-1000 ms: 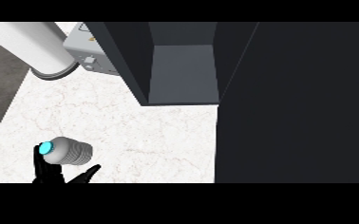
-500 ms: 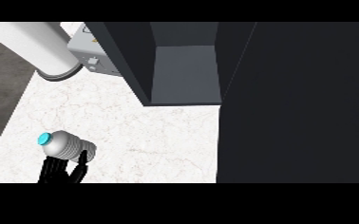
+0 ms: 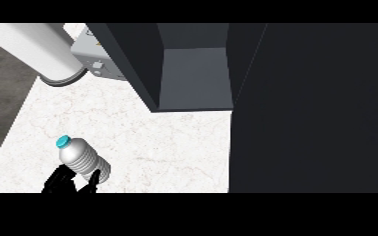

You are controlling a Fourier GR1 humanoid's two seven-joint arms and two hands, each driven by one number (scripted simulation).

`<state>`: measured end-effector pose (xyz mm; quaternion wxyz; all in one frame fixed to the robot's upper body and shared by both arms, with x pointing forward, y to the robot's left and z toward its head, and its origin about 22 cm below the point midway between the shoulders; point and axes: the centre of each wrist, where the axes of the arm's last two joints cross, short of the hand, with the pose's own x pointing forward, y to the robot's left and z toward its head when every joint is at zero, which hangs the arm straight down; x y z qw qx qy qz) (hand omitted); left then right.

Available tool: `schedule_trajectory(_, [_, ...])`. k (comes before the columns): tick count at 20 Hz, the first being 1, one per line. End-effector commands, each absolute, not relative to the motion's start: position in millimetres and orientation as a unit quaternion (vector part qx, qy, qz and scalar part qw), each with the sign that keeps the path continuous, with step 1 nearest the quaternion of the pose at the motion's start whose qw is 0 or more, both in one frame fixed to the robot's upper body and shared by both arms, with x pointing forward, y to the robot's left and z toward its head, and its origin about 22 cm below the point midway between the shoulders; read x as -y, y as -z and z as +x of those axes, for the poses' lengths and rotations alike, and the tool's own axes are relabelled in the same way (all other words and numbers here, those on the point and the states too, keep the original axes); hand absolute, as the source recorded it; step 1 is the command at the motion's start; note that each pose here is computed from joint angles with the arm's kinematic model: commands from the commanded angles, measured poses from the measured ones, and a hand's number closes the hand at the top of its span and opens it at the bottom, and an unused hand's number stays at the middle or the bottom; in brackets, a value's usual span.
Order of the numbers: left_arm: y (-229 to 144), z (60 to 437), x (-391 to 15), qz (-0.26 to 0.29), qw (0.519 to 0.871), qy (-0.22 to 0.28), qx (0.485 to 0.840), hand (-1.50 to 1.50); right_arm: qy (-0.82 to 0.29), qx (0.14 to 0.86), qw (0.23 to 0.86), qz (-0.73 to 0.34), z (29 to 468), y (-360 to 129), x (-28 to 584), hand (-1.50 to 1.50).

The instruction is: Pick up the bottled water, place it into the cabinet and close the cabinet

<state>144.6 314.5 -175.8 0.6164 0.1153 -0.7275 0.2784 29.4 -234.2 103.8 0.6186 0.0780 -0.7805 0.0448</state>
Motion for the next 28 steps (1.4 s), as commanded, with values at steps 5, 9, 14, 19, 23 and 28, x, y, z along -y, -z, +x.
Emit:
schedule_trajectory(5, [165.8,205.6,-243.6,-0.081,0.648,-0.154,0.741,1.50,-0.049,0.786,0.611,0.079,30.5,-113.5,237.2,-1.50])
schedule_trajectory(9, [158.3,218.3,-230.4,-0.103,0.635,-0.139,0.753,1.50,-0.038,0.788,0.609,0.081,22.6,-141.9,231.1,-1.50])
schedule_trajectory(14, [146.2,225.7,-202.3,-0.141,0.638,-0.143,0.743,1.50,-0.036,0.782,0.616,0.083,28.3,-119.3,232.1,-1.50])
schedule_trajectory(19, [109.3,245.5,-181.5,-0.148,0.649,-0.125,0.735,1.50,-0.035,0.786,0.612,0.082,25.2,-129.5,232.5,-1.50])
schedule_trajectory(23, [78.1,264.8,-151.5,-0.156,0.645,-0.107,0.741,1.50,-0.025,0.783,0.617,0.076,34.9,-116.7,232.2,-1.50])
schedule_trajectory(28, [45.9,296.6,-139.9,-0.087,0.627,-0.058,0.772,1.50,-0.024,0.792,0.604,0.087,27.1,-119.2,231.4,-1.50])
